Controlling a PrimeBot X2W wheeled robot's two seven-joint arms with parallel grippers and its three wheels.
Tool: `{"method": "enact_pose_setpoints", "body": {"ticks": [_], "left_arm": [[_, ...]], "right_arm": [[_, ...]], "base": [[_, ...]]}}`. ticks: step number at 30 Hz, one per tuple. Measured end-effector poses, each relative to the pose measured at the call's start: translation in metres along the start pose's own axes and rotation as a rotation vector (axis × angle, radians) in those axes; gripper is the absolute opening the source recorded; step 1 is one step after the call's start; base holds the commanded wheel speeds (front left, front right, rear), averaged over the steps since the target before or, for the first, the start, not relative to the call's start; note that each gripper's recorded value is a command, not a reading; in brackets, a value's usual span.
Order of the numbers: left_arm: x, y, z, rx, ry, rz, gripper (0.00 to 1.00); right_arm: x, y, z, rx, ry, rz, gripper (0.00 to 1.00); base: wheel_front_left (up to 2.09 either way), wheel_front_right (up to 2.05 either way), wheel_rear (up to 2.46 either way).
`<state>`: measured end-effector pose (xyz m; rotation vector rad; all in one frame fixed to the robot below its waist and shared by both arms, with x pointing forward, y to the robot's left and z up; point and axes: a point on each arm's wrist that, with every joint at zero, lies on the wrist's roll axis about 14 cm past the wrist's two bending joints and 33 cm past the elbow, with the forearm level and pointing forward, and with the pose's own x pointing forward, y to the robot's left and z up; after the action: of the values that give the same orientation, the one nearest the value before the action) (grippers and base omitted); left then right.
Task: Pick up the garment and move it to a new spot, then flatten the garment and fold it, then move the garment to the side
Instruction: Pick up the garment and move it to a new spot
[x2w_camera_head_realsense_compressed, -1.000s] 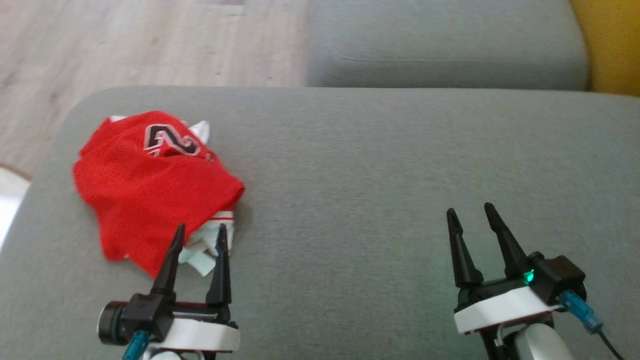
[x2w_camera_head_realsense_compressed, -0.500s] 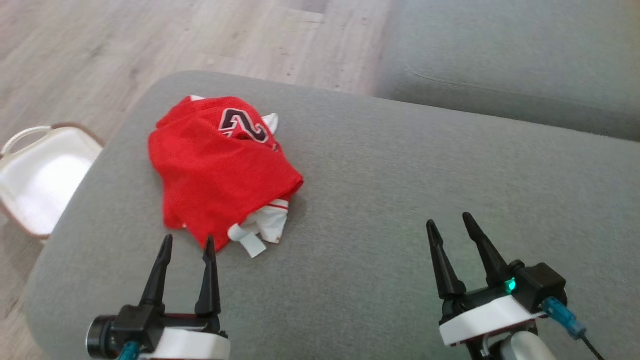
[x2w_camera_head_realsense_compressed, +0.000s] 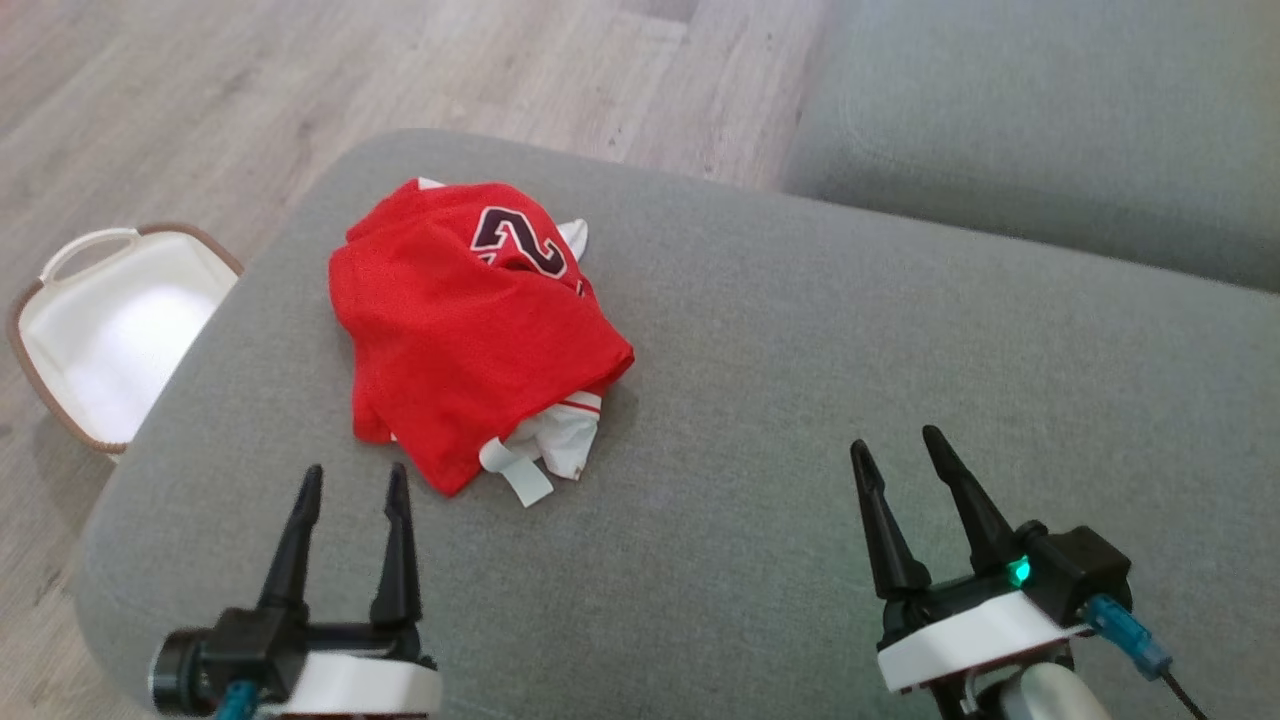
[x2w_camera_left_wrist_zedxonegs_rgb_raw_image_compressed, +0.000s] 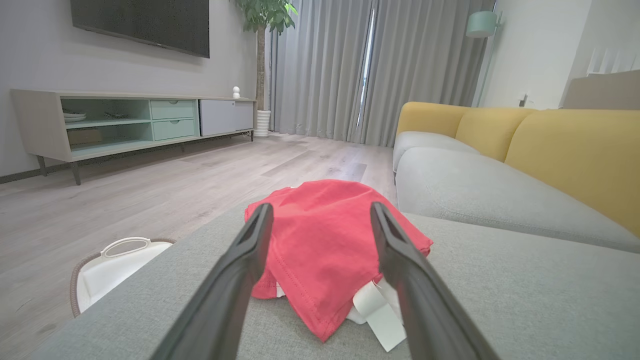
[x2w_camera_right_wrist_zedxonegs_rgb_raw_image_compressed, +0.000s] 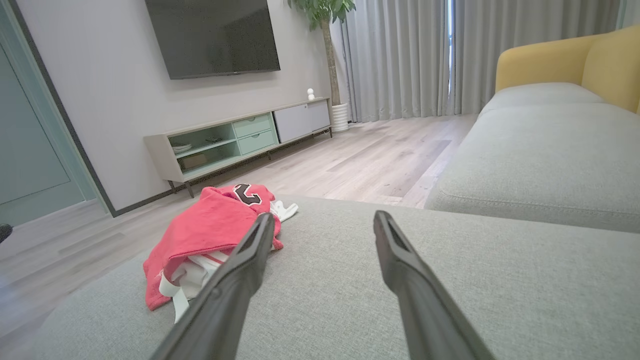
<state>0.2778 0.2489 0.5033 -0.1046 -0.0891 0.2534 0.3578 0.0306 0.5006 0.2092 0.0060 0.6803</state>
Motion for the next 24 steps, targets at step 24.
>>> {"method": "enact_pose_setpoints", "body": {"ticks": [24], "left_arm": [[0.175,-0.004,-0.069,0.294,0.507,-0.236,1.00]], "right_arm": [[0.009,-0.105,-0.028,0.011,0.035,-0.244,1.00]], "base": [[0.00,0.00,0.00]]}}
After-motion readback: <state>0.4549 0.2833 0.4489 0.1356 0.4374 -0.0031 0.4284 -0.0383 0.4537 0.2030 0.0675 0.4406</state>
